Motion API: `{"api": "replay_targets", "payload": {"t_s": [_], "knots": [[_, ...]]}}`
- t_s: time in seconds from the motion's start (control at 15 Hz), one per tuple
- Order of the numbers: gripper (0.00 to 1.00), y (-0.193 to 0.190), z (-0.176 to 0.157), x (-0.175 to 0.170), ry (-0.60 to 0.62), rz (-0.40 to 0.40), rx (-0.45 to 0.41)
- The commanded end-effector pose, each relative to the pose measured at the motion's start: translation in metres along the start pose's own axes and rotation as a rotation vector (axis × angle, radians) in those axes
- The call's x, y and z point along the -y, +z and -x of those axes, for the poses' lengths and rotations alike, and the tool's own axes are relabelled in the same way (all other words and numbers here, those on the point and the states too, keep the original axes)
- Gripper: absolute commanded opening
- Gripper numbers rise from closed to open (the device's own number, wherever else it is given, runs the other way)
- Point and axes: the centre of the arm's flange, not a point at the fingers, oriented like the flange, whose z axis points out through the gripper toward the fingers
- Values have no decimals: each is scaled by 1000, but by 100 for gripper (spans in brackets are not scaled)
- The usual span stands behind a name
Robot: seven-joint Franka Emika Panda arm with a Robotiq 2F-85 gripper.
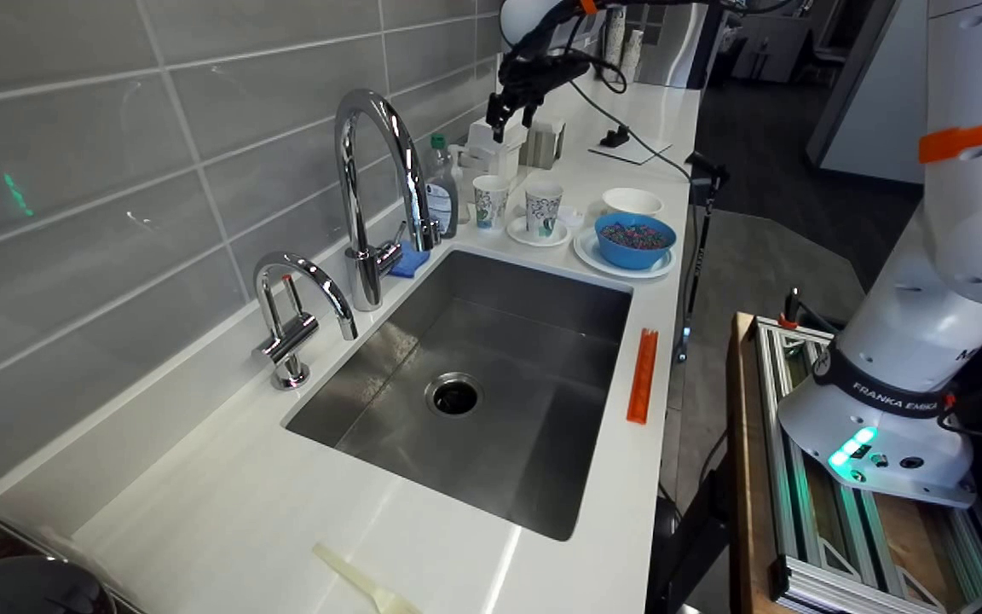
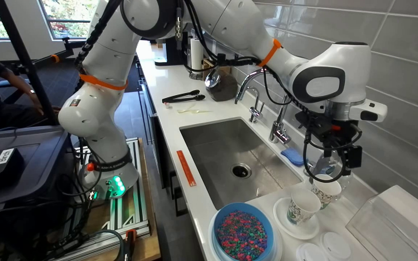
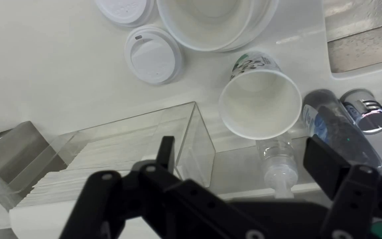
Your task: Put the cup inside the sink then pour into it from the other cup
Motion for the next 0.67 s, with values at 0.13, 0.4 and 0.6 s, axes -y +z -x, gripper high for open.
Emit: {"api": "replay_targets", "payload": {"t_s": [0.13,0.4,0.6], "knots": [[100,23,1,-9,-17,-26,-25],[100,47,14,-14,3,-78,-10],[100,62,19,-13,-1,-105,-13]]}}
